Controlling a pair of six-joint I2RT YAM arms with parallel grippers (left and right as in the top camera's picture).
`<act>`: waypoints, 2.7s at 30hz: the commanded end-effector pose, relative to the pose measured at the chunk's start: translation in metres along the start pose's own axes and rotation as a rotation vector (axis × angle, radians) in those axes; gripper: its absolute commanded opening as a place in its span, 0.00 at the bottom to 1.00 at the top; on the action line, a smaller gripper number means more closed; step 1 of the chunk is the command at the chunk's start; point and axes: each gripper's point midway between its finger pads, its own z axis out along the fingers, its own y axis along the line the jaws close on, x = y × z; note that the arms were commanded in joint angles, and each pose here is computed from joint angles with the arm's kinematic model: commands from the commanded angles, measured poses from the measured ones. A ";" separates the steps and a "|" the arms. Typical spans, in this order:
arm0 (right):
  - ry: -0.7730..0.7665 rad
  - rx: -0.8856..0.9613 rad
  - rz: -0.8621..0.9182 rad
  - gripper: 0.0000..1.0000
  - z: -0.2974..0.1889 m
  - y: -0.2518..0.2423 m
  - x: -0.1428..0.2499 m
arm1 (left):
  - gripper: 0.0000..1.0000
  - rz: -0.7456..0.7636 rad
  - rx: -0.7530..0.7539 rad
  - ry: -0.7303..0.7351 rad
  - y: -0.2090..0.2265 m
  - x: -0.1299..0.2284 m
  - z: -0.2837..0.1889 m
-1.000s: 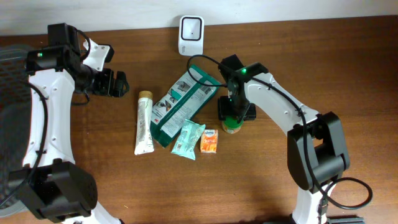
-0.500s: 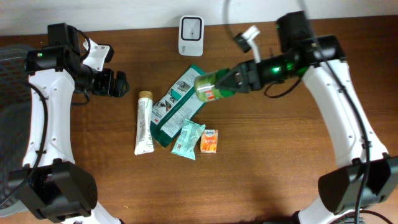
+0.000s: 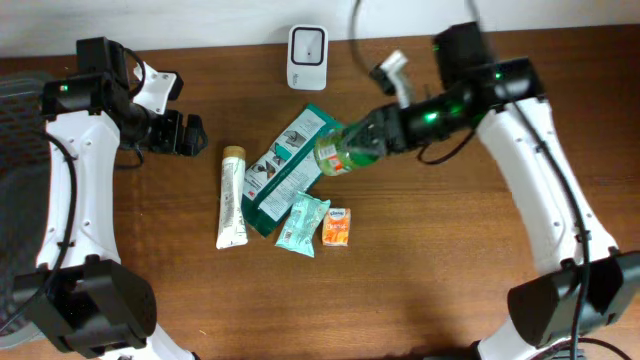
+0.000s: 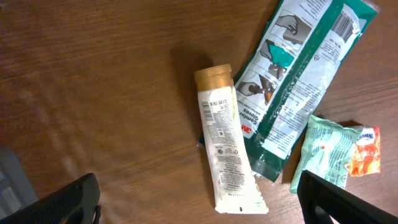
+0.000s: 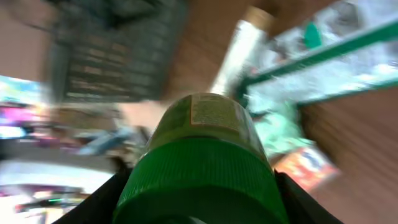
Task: Scan the item barcode
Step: 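Lift the jar to the scanner, then carry it to the right side, then release the jar at the right and reach the right gripper to the wipes pack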
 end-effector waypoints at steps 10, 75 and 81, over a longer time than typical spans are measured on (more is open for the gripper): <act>-0.372 0.986 -0.870 0.46 0.064 -0.108 -0.190 | 0.99 0.017 0.002 -0.036 -0.001 -0.005 -0.012; 0.029 0.390 0.279 0.84 0.047 -0.149 0.031 | 0.99 0.017 0.002 -0.036 -0.001 -0.005 -0.012; 0.069 0.338 0.074 0.77 0.127 -0.121 0.020 | 0.99 0.017 0.002 -0.036 -0.001 -0.005 -0.012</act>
